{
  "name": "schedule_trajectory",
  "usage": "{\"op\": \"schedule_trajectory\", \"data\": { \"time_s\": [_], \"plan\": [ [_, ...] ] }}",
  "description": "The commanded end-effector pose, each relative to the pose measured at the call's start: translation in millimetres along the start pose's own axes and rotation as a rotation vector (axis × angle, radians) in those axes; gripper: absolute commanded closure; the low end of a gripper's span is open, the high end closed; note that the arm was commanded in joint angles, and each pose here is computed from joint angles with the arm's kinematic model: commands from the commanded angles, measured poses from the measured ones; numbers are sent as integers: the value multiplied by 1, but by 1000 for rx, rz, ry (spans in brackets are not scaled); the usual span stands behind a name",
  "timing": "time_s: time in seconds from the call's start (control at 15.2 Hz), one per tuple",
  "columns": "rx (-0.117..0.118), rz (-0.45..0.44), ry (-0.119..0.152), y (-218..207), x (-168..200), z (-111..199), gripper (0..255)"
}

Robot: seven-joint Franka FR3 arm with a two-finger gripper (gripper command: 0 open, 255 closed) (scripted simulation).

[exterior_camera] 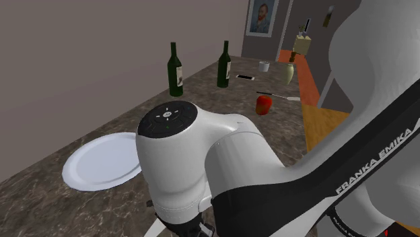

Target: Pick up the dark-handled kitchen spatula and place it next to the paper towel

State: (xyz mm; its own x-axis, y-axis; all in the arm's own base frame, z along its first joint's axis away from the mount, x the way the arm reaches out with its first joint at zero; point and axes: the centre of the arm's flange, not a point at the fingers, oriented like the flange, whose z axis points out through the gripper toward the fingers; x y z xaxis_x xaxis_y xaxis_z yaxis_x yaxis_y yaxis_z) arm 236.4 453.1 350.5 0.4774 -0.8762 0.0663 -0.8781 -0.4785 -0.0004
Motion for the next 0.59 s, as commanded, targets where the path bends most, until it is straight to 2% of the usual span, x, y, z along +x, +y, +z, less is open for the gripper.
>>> {"op": "schedule_trajectory", "data": {
  "time_s": [0.0, 0.33, 0.53],
  "plan": [
    [0, 0, 0, 0, 0, 0, 0],
    [0, 0, 0, 0, 0, 0, 0],
    [0, 0, 0, 0, 0, -40, 0]
  ]
}}
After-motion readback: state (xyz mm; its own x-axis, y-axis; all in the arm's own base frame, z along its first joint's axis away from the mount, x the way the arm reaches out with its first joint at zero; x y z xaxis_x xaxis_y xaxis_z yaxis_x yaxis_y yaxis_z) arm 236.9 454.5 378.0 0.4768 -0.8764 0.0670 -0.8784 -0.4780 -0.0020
